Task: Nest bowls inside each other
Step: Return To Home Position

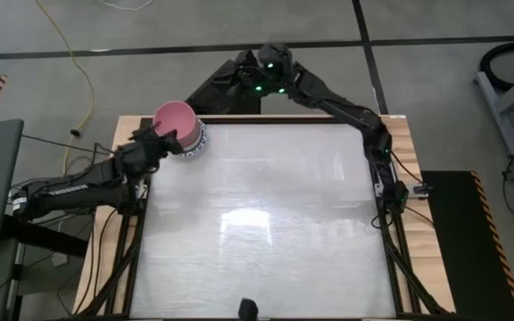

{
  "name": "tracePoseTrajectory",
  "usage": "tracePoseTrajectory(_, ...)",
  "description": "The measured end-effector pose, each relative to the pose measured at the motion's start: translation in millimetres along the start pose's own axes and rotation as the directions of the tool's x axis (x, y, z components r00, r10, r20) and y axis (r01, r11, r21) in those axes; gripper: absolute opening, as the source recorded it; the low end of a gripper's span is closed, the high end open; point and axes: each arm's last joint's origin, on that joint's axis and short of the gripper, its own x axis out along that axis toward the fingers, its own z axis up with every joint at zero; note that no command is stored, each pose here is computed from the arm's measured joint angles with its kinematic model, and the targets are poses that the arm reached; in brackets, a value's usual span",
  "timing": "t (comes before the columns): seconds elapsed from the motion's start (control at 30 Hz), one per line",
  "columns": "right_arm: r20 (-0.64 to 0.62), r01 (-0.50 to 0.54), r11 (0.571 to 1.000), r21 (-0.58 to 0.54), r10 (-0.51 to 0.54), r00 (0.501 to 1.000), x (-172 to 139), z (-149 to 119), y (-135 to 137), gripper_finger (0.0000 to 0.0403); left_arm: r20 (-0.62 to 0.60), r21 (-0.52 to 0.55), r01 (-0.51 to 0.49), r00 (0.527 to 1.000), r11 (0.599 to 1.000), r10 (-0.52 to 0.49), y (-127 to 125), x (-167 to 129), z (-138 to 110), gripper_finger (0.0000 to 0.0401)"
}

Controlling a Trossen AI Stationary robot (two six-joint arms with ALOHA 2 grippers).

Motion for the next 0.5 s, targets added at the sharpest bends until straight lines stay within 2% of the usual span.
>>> tracePoseTrajectory(0.13,-0.100,-0.169,0.984,-0.051,0.163,0.981,-36.2,18.4,4.9,0.0133,0.029,0.013,0.142,0.989,0.990,-0.142,-21.9,-11.7,36.7,0.0001)
tracePoseTrajectory(0.23,-0.195,-0.278,0.956,-0.088,0.257,0.946,-71.0,29.4,14.1,0.0133,-0.003,0.104,0.329,0.944,0.938,-0.331,-38.5,-24.6,64.6,0.0001)
tracePoseTrajectory(0.33,-0.282,-0.305,0.943,-0.135,0.259,0.924,-103.4,34.2,25.9,0.0133,-0.035,0.160,0.492,0.869,0.856,-0.494,-51.5,-37.6,88.2,0.0002)
tracePoseTrajectory(0.4,-0.346,-0.332,0.925,-0.184,0.255,0.903,-128.7,35.8,36.7,0.0133,-0.024,0.180,0.558,0.826,0.810,-0.563,-57.7,-45.9,103.4,0.0002)
tracePoseTrajectory(0.5,-0.392,-0.372,0.895,-0.245,0.260,0.883,-175.1,43.8,55.8,0.0133,0.029,0.176,0.578,0.806,0.797,-0.591,-62.6,-56.1,123.3,0.0002)
